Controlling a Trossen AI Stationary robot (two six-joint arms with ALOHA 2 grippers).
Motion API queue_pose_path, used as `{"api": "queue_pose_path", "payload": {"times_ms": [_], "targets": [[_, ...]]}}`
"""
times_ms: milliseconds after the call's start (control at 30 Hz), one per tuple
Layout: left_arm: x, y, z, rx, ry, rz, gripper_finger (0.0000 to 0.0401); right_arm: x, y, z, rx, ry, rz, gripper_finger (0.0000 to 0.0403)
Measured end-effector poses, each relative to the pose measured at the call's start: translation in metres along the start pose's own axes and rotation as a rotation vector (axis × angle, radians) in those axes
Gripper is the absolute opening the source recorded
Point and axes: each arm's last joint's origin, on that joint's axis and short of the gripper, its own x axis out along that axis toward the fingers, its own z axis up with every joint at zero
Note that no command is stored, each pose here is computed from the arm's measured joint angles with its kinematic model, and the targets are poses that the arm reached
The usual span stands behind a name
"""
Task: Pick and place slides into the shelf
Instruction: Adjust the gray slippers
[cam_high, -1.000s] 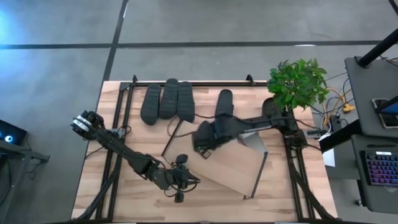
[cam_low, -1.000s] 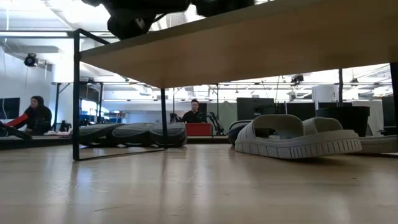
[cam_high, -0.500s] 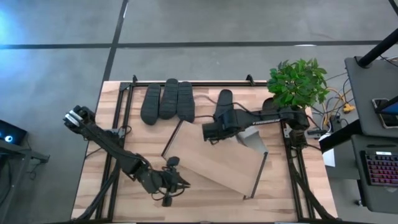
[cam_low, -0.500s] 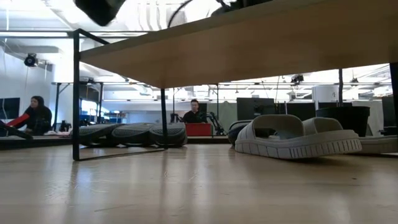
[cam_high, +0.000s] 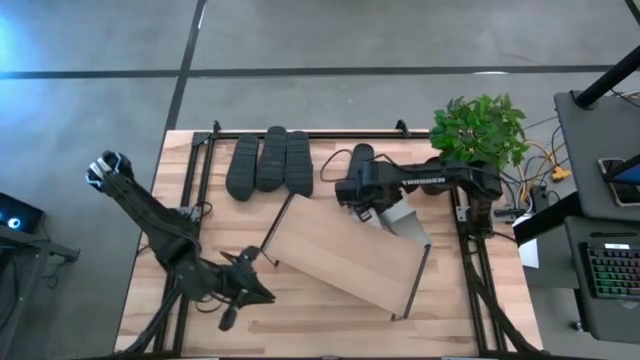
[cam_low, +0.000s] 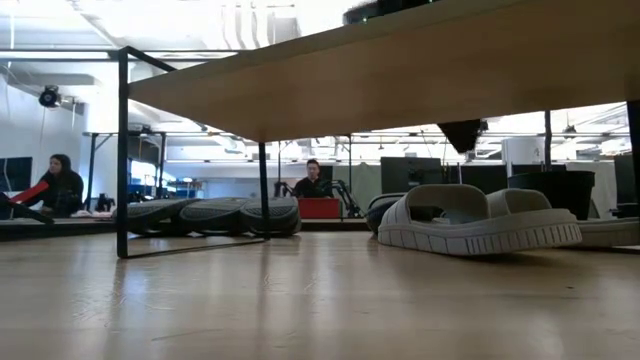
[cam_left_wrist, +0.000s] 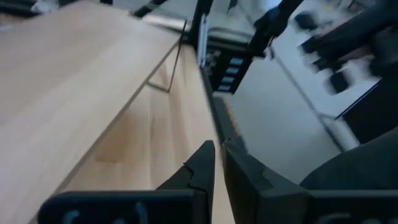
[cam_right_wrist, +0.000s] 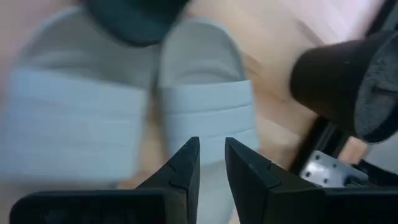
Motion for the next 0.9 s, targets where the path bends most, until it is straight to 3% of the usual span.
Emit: {"api": "queue_pose_path", "payload": {"times_ms": [200, 500, 900], "targets": [[-0.009, 0.001, 0.006, -0.033, -0.035, 0.002, 0.0018, 0.028, -0.013, 0.010, -0.048, 0.109, -0.059, 0.0065], [0.000, 0.003, -0.001, -0.015, -0.001, 0.031, 0.0018, 0.055, -0.018, 0.002, -0.358, 0.257, -0.066, 0.0057], [0.008, 0.003, -0.006, -0.002, 0.005, 0.073, 0.0018, 0.087, -0.025, -0.014, -0.636, 0.401, -0.100, 0.0057]]}}
